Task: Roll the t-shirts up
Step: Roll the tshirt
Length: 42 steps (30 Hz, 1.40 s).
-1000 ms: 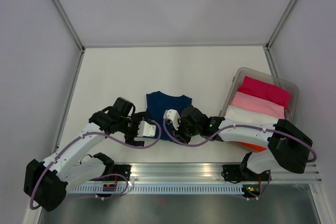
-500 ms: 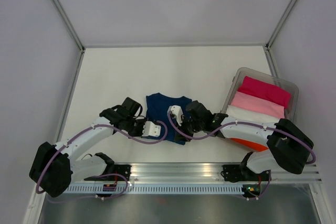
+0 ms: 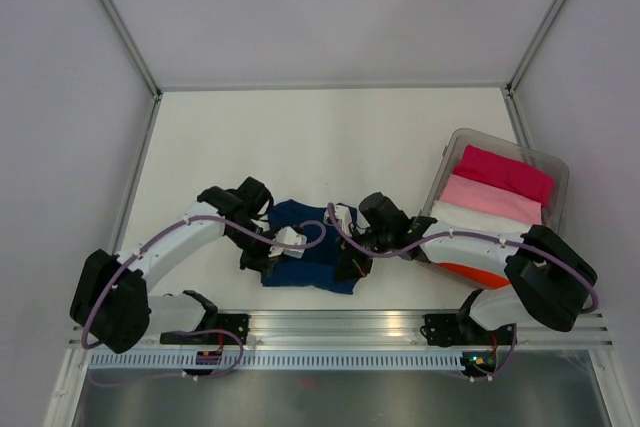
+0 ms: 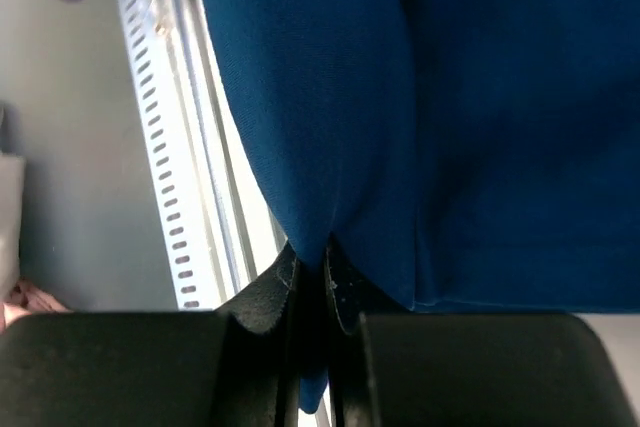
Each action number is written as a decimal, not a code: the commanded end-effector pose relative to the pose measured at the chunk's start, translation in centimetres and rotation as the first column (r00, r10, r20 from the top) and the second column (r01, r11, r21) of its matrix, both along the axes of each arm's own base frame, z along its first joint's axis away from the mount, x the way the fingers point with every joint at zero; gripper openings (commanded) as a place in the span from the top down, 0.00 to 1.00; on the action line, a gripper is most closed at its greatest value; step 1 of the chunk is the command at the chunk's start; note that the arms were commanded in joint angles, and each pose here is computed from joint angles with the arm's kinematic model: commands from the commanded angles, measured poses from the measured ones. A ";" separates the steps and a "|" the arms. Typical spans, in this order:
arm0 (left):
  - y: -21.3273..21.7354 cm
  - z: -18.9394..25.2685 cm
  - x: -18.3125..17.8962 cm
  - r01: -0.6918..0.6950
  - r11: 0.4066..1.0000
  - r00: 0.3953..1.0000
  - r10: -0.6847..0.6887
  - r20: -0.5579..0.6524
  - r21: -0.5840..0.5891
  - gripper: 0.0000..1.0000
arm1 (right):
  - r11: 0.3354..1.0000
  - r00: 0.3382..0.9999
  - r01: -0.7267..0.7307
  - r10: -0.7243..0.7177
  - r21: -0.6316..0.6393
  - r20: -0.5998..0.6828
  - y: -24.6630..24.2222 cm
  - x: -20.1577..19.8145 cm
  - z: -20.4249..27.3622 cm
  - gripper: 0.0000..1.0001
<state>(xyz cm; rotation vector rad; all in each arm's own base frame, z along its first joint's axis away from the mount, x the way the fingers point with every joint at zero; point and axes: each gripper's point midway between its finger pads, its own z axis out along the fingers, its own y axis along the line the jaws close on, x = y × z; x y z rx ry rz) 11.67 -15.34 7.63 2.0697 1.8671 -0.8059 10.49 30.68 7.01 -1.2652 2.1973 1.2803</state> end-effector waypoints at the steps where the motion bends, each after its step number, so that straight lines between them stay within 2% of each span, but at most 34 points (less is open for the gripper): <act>1: -0.1 0.1 0.9 -0.073 0.997 0.992 0.076 -0.100 0.034 0.98 | 0.992 0.991 0.125 -0.126 -0.030 -0.039 -0.7 2.8 -0.5 0.84; 2: -0.1 -0.5 1.8 -0.089 0.994 0.988 0.096 -0.118 0.066 0.98 | 0.989 0.989 0.146 -0.147 -0.027 -0.034 -0.6 3.7 -0.4 0.79; 5: 0.2 -1.6 3.8 -0.151 0.980 0.979 0.166 -0.120 0.127 0.98 | 0.976 0.978 0.206 -0.205 -0.068 0.020 -1.3 6.4 -1.0 0.71; 7: 0.3 -2.9 4.0 -0.169 0.970 0.966 0.198 -0.163 0.176 0.98 | 0.973 0.977 0.213 -0.212 -0.092 0.019 -1.5 6.6 -1.4 0.69; 12: 0.5 -4.4 5.0 -0.223 0.943 0.947 0.270 -0.172 0.248 0.98 | 0.954 0.961 0.275 -0.271 -0.117 0.048 -3.1 7.7 -1.1 0.67; 14: 0.1 -4.2 5.8 -0.242 0.941 0.947 0.283 -0.154 0.238 0.98 | 0.947 0.949 0.306 -0.294 -0.103 0.115 -3.7 8.5 0.1 0.67; 16: -0.1 -4.2 6.3 -0.259 0.934 0.940 0.303 -0.157 0.246 0.98 | 0.924 0.928 0.353 -0.325 -0.148 0.181 -5.0 9.2 0.6 0.67; 17: -0.3 -4.0 6.9 -0.274 0.928 0.938 0.316 -0.144 0.252 0.98 | 0.906 0.907 0.393 -0.354 -0.155 0.229 -5.3 10.5 1.8 0.67; 18: -0.3 -4.0 7.0 -0.297 0.916 0.927 0.344 -0.149 0.270 0.98 | 0.861 0.873 0.458 -0.390 -0.219 0.294 -6.9 11.4 1.6 0.67; 20: -0.4 -4.2 7.3 -0.306 0.908 0.920 0.360 -0.157 0.286 0.98 | 0.846 0.837 0.496 -0.407 -0.195 0.365 -7.4 12.2 3.5 0.67; 22: -0.4 -4.3 7.1 -0.302 0.909 0.919 0.357 -0.165 0.285 0.98 | 0.869 0.826 0.478 -0.396 -0.125 0.401 -6.4 11.6 4.6 0.69; 23: -0.4 -4.3 7.0 -0.300 0.911 0.919 0.356 -0.170 0.284 0.98 | 0.898 0.828 0.438 -0.383 -0.047 0.409 -4.4 10.9 5.6 0.70; 26: -0.5 -4.2 7.1 -0.303 0.910 0.918 0.358 -0.170 0.282 0.98 | 0.931 0.866 0.360 -0.357 0.061 0.351 -1.4 7.3 5.5 0.74; 27: -0.5 -4.1 7.1 -0.306 0.910 0.917 0.360 -0.170 0.280 0.98 | 0.929 0.859 0.339 -0.369 0.146 0.355 0.2 7.3 6.6 0.75; 29: -0.8 -3.8 7.2 -0.311 0.912 0.916 0.362 -0.172 0.267 0.96 | 0.922 0.867 0.336 -0.383 0.192 0.320 1.8 6.1 6.2 0.76; 30: -0.8 -3.8 7.1 -0.310 0.913 0.916 0.361 -0.174 0.264 0.96 | 0.922 0.872 0.352 -0.386 0.163 0.301 2.0 6.0 4.8 0.78; 34: -0.6 -3.7 7.4 -0.314 0.910 0.918 0.363 -0.157 0.271 0.88 | 0.878 0.828 0.470 -0.474 0.090 0.298 1.6 7.7 1.8 0.83; 36: -0.3 -3.9 7.5 -0.314 0.905 0.920 0.365 -0.144 0.287 0.80 | 0.866 0.819 0.498 -0.489 0.052 0.300 1.2 8.0 0.4 0.83; 37: 0.1 -4.1 7.7 -0.317 0.897 0.922 0.367 -0.122 0.309 0.76 | 0.862 0.820 0.506 -0.492 0.032 0.291 0.9 7.9 -0.2 0.83; 38: 0.4 -4.1 7.9 -0.319 0.892 0.924 0.368 -0.106 0.319 0.67 | 0.862 0.829 0.506 -0.485 -0.005 0.279 0.6 7.6 -1.1 0.84; 40: 0.9 -3.9 8.6 -0.321 0.889 0.931 0.359 -0.065 0.327 0.60 | 0.850 0.832 0.523 -0.494 -0.062 0.253 -0.1 7.1 -2.6 0.85; 41: 0.8 -3.7 8.8 -0.313 0.895 0.937 0.346 -0.050 0.317 0.52 | 0.844 0.830 0.531 -0.499 -0.077 0.247 -0.4 6.9 -3.1 0.86; 42: 0.7 -3.2 9.1 -0.311 0.902 0.941 0.336 -0.035 0.299 0.50 | 0.836 0.823 0.544 -0.513 -0.078 0.243 -0.6 7.0 -3.2 0.86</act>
